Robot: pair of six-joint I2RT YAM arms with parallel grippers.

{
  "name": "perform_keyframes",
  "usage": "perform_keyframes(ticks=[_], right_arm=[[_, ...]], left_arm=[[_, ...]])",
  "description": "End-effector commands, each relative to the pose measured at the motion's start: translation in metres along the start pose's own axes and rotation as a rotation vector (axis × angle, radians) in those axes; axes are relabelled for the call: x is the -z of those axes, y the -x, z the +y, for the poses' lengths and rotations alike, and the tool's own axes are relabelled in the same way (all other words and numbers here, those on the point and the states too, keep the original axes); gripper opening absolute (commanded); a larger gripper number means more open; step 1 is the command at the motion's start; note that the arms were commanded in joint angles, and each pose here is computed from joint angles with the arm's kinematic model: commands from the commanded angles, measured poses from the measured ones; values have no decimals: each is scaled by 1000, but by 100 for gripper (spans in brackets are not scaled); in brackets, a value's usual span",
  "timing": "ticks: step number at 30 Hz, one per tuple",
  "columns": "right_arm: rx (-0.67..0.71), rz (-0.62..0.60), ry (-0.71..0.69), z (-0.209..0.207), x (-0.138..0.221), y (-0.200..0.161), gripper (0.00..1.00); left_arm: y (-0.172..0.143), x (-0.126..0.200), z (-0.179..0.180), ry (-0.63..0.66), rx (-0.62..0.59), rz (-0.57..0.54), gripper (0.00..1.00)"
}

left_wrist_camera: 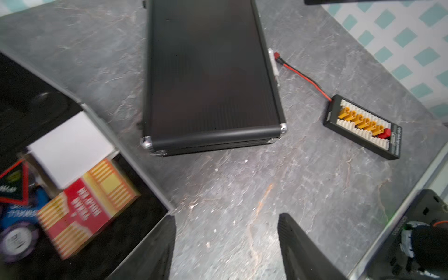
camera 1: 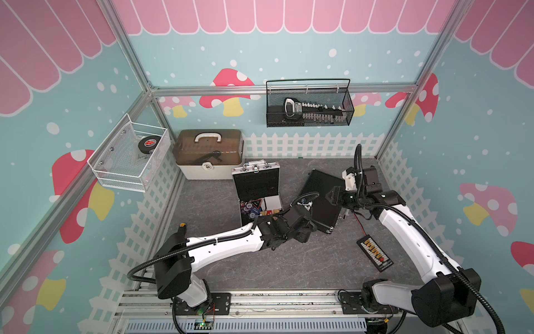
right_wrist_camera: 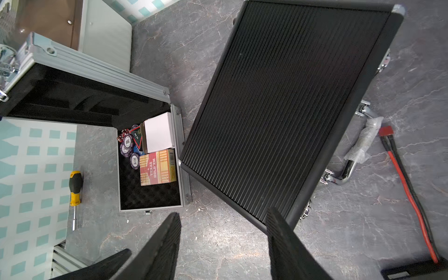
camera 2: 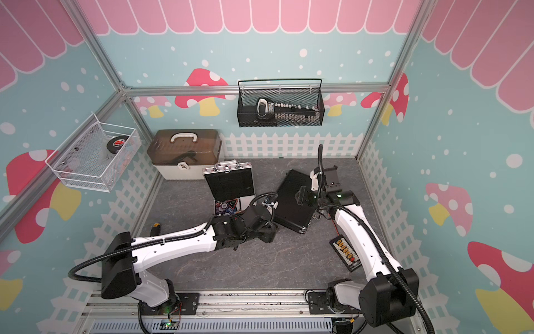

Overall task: Open the poker set cases
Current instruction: Adjust the poker set case at the center of the board.

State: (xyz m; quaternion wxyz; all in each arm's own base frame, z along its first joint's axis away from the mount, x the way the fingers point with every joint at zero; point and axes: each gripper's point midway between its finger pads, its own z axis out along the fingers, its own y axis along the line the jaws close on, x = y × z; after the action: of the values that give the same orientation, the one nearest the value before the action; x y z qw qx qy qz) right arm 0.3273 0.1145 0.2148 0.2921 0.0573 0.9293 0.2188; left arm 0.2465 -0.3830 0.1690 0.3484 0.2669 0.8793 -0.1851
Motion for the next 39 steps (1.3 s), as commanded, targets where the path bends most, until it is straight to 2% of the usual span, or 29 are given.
perform_keyframes(ticks=[1,9,18,25,32,39], right_arm=[[-7,-36,35,6,14,-1,56],[-27,-57,39,0,19,-13,58],[-42,-57,62,1,12,-17,58],[-39,-52,54,-2,10,-18,59],[-46,-45,3,-13,8,-23,61],[-90,-7,-43,-33,-4,-27,62]], left_arm=[[10,-14,-23,-99,50,-29,60],[-22,-52,-18,-102,124,68,48],[-44,-85,28,-2,255,118,46],[-53,-103,40,37,245,156,46],[-68,-108,62,105,285,191,46],[-83,-102,99,174,345,210,46]])
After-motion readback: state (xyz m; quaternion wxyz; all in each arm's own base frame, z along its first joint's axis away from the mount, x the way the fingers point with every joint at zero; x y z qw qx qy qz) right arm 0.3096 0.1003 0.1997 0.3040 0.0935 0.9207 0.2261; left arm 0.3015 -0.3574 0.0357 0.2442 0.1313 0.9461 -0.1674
